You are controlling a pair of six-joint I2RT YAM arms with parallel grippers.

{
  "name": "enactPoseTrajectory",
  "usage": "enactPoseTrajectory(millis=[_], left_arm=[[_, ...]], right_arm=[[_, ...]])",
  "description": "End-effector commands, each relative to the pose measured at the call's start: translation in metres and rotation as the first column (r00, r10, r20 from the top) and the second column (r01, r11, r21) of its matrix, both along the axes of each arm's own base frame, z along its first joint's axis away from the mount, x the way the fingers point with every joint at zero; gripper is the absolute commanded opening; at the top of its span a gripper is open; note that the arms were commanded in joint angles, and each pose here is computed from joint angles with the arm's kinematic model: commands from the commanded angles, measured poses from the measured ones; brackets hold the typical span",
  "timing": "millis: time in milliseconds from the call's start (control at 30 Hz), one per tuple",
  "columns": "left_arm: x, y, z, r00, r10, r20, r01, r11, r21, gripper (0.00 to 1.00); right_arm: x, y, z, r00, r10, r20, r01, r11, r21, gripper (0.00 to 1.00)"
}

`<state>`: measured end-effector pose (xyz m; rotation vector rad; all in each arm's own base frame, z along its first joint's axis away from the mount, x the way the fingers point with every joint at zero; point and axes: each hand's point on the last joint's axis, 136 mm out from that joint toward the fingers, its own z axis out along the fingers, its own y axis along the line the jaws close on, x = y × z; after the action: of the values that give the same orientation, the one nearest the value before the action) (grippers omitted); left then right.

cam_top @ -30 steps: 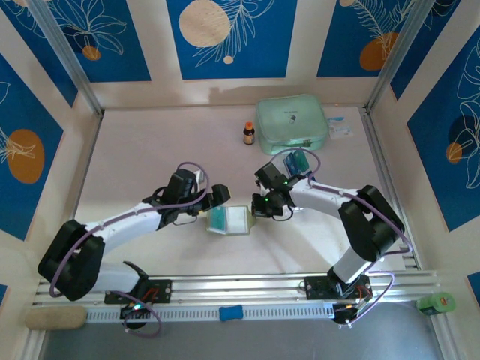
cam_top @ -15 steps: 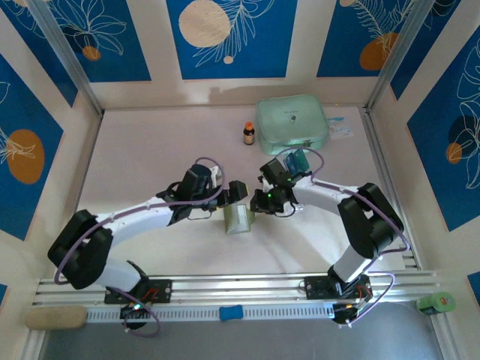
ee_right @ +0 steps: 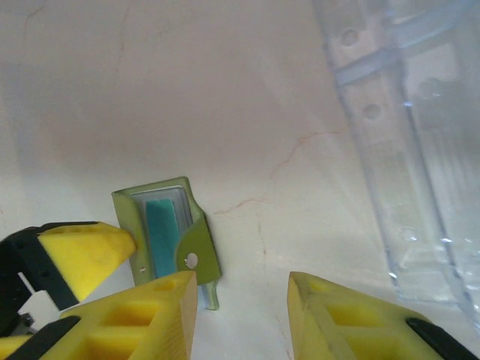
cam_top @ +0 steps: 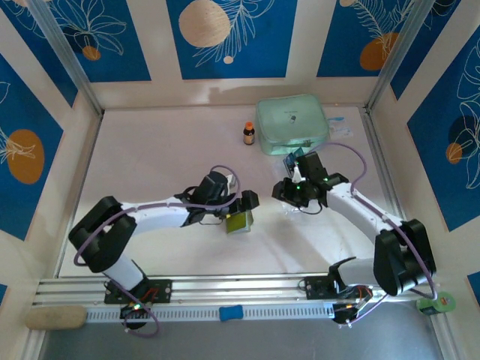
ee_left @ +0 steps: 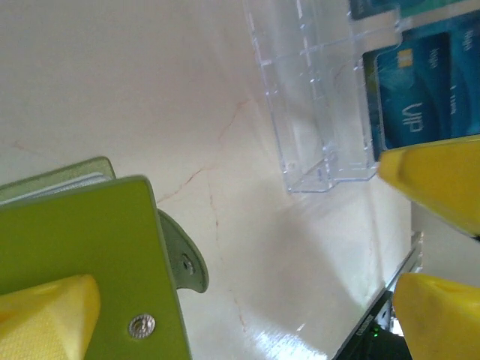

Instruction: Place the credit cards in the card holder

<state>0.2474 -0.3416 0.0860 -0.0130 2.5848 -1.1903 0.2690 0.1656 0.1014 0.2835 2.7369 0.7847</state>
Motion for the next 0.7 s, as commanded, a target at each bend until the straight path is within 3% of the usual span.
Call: enactPoseTrajectory(millis=[0,267,667], left_arm=[[-0.003,-0.007,-0.012,1.0,0.004,-0.003,-0.003,1.0,0.023,1.0],[-0.02,0.002,-0.044,0.999,0.009,-0.046,-0.006,0.997,0.08,1.0],[0.004,-0.011,0.016,0.998,-0.001,0.059,0.0,1.0,0.02,1.0]], right_arm=[[-0.015,-0.007,-0.001,0.999,-0.021,-0.043,0.022,0.999,0.041,0.37],[-0.022,-0.007,-0.001,0.999,-0.011,-0.05,0.015,0.997,0.081,0.37],[-0.022,0.018,0.012,0.999,0.037,-0.03,-0.032,0.99,0.135,0.36]])
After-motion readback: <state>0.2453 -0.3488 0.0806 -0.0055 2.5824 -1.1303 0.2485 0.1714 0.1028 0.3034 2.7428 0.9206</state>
